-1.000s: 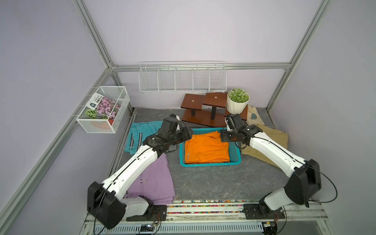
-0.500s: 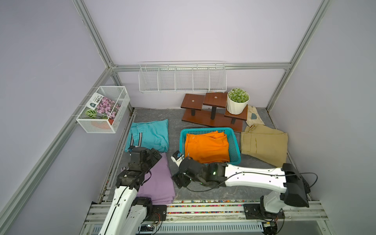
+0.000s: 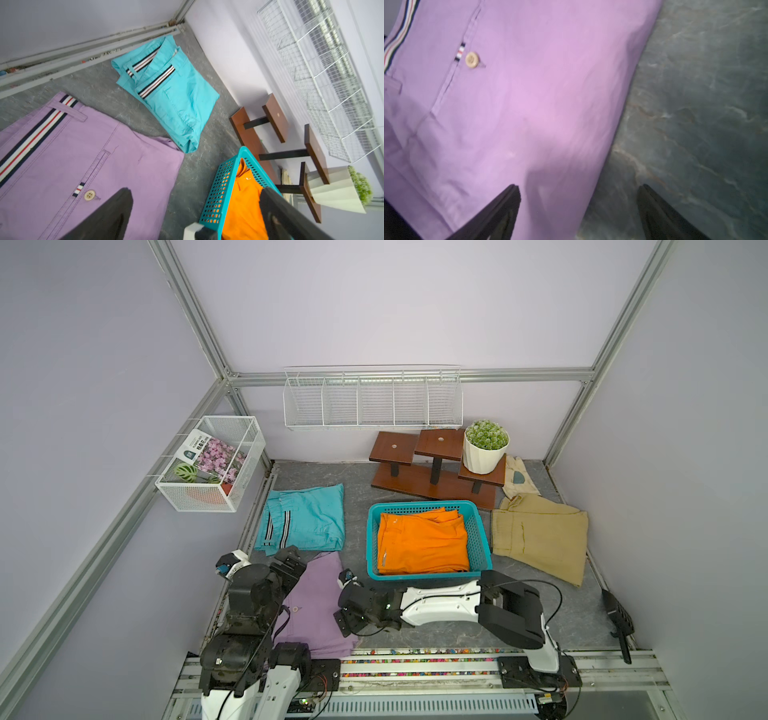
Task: Put the folded long pants in the basket
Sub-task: Move the long pant to the center of the board, then move the basket to the center of the board, then pick up the long pant at the center of the board, then place the long pant in the basket.
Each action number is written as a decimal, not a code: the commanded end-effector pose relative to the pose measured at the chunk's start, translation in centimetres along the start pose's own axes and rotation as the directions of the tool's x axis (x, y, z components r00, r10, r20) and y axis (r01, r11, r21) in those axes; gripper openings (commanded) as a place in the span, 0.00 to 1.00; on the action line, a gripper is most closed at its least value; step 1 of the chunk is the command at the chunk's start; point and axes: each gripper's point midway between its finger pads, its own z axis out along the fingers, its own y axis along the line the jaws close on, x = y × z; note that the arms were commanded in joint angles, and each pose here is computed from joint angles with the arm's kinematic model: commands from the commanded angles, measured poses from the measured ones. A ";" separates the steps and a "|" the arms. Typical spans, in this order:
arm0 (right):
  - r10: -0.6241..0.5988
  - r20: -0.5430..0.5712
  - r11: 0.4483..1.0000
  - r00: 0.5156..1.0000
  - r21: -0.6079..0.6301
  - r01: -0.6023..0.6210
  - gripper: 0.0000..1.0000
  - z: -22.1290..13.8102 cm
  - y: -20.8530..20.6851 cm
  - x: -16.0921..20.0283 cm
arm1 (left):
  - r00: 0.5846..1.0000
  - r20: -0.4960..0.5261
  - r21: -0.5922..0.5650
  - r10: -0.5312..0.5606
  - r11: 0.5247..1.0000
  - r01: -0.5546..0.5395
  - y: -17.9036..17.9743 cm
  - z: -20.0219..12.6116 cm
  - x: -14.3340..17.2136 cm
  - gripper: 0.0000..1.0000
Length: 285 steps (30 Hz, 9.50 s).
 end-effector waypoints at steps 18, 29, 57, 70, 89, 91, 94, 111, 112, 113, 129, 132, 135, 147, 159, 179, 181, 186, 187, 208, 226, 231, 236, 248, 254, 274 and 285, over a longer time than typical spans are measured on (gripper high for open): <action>0.139 -0.043 0.983 0.989 -0.115 -0.143 0.23 4.8 0.5 -0.9 | 0.999 -0.040 0.006 0.022 1.000 -0.021 0.3 -0.5 0.9 1.00; 0.255 0.056 0.961 0.965 0.100 -0.260 0.00 0.6 -9.4 1.6 | 0.957 -0.254 0.206 0.143 0.974 -0.091 -3.5 2.6 4.9 0.89; 0.397 0.046 0.853 0.917 0.350 -0.387 0.00 -3.7 -24.0 5.8 | 0.960 -0.275 -0.050 0.055 0.996 -0.071 2.9 9.6 7.5 0.93; 0.375 0.048 0.863 0.926 0.346 -0.368 0.00 -3.9 -23.4 3.5 | 0.957 -0.289 -0.348 -0.040 0.935 -0.066 10.1 12.0 10.0 0.99; 0.351 0.044 0.881 0.935 0.324 -0.346 0.00 -3.6 -22.0 2.6 | 0.899 -0.429 -0.231 -0.085 0.973 -0.019 10.1 12.1 14.5 0.88; 0.347 0.044 0.882 0.937 0.323 -0.343 0.00 -3.5 -21.9 2.5 | 0.897 -0.435 -0.256 -0.082 0.966 -0.036 10.6 12.5 14.6 0.88; 0.343 0.044 0.884 0.938 0.323 -0.339 0.00 -3.5 -21.8 2.5 | 0.885 -0.456 -0.271 -0.094 0.962 -0.037 10.9 12.8 15.2 0.88; 0.323 0.050 0.897 0.945 0.302 -0.323 0.00 -3.4 -20.4 1.5 | 0.785 -0.614 -0.123 -0.087 0.992 0.014 9.1 12.6 18.8 0.75; 0.320 0.050 0.898 0.946 0.304 -0.320 0.00 -3.5 -20.3 1.5 | 0.781 -0.618 -0.114 -0.085 0.993 0.018 9.0 12.5 19.0 0.71; 0.318 0.050 0.898 0.947 0.304 -0.318 0.00 -3.5 -20.2 1.5 | 0.782 -0.618 -0.108 -0.080 0.994 0.017 9.0 12.5 18.9 0.67; 0.224 0.085 0.935 0.971 0.261 -0.239 0.00 -6.0 -17.2 -2.4 | 0.877 -0.481 -0.008 -0.002 1.000 -0.002 4.0 10.6 13.1 0.00; 0.172 0.126 0.953 0.977 0.231 -0.197 0.00 -8.5 -14.9 -4.8 | 0.886 -0.462 0.086 0.043 0.996 -0.003 0.2 8.8 10.8 0.00; 0.148 0.168 0.959 0.975 0.215 -0.183 0.00 -11.1 -13.9 -6.7 | 0.884 -0.464 0.138 0.059 0.990 0.006 -2.4 7.5 9.3 0.00; 0.166 0.383 0.936 0.909 0.228 -0.268 0.00 -24.0 -18.3 -8.7 | 0.868 -0.488 0.288 0.085 0.955 0.068 -8.9 6.7 7.2 0.00; 0.317 0.456 0.858 0.832 0.237 -0.456 0.00 -31.5 -27.2 -8.1 | 0.770 -0.560 0.413 0.304 0.909 -0.059 -22.8 10.5 12.7 0.00; 0.636 0.484 0.595 0.601 0.188 -0.782 0.00 -33.9 -45.3 -3.8 | 0.628 -0.659 0.461 0.413 0.882 -0.096 -33.6 21.4 24.6 0.00; 0.646 0.471 0.583 0.600 0.203 -0.787 0.00 -33.8 -46.0 -4.0 | 0.627 -0.661 0.461 0.413 0.882 -0.095 -34.0 21.7 25.5 0.00; 0.669 0.448 0.565 0.593 0.213 -0.797 0.00 -33.6 -47.6 -4.2 | 0.638 -0.662 0.440 0.393 0.893 -0.094 -34.3 22.4 26.1 0.00; 0.674 0.444 0.567 0.591 0.202 -0.799 0.00 -33.4 -47.8 -4.4 | 0.649 -0.653 0.439 0.390 0.894 -0.096 -34.3 22.4 25.9 0.00; 0.810 0.245 0.490 0.533 0.217 -0.844 0.00 -24.9 -51.8 -0.3 | 0.615 -0.719 0.286 0.324 0.944 -0.163 -28.5 25.1 31.0 0.00; 0.810 0.192 0.453 0.554 0.395 -0.799 0.00 -24.0 -51.3 3.2 | 0.686 -0.702 0.073 0.191 0.977 -0.198 -18.8 22.7 31.3 0.00; 0.768 0.220 0.454 0.602 0.475 -0.754 0.00 -24.9 -49.5 4.0 | 0.683 -0.701 0.067 0.207 0.972 -0.225 -17.9 22.5 31.3 0.00; 0.760 0.213 0.439 0.614 0.529 -0.726 0.00 -25.5 -49.2 4.8 | 0.624 -0.765 0.003 0.162 0.969 -0.248 -14.9 23.4 34.1 0.00; 0.657 0.242 0.540 0.714 0.510 -0.669 0.00 -22.6 -39.5 6.5 | 0.642 -0.746 -0.132 0.175 0.907 -0.401 -7.9 25.5 31.1 0.00; 0.616 0.250 0.567 0.747 0.517 -0.641 0.00 -22.2 -37.1 7.1 | 0.633 -0.764 -0.160 0.127 0.912 -0.377 -2.9 25.0 29.7 0.00; 0.554 0.233 0.551 0.799 0.617 -0.562 0.05 -21.8 -37.4 5.2 | 0.707 -0.662 -0.091 0.248 0.910 -0.405 -7.0 20.6 24.8 0.06; 0.518 0.270 0.576 0.811 0.591 -0.565 0.00 -25.0 -37.0 1.7 | 0.692 -0.656 0.001 0.302 0.917 -0.399 -9.9 17.2 24.0 0.03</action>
